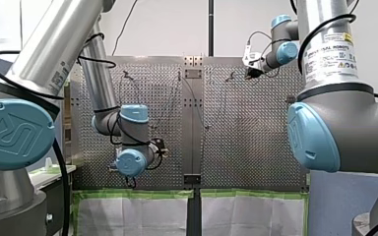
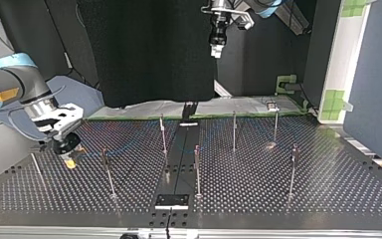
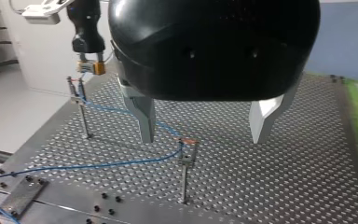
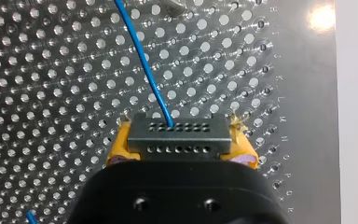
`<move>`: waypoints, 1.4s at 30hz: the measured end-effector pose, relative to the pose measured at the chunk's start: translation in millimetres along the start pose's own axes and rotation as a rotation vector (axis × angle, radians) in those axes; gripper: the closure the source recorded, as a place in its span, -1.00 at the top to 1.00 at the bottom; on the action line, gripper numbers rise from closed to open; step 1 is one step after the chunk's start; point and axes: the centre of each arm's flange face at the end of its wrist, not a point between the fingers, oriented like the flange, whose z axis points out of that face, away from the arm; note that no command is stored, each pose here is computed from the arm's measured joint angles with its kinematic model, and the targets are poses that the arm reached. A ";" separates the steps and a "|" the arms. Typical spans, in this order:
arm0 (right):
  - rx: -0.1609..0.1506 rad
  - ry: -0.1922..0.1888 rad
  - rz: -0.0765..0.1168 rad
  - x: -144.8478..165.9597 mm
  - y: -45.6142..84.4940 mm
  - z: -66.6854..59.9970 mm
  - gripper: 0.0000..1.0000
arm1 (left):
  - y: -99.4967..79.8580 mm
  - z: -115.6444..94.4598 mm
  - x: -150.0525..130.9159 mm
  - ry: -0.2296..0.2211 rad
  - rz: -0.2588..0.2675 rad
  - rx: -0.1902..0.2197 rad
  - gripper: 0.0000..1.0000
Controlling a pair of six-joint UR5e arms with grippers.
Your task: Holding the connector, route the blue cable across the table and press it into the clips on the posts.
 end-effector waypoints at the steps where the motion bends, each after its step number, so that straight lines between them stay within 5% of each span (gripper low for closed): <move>1: 0.000 0.000 -0.001 0.1 0.0 0.0 -1.00 | 2.5 -3.8 1.0 0.007 0.007 -0.002 1.00; 9: -0.002 0.002 -0.004 0.3 0.3 0.1 -1.00 | 15.7 -24.1 5.9 0.047 0.035 -0.011 1.00; 42: -0.002 0.002 -0.004 0.3 0.3 0.1 -1.00 | 16.4 -25.1 6.1 0.050 0.036 -0.011 1.00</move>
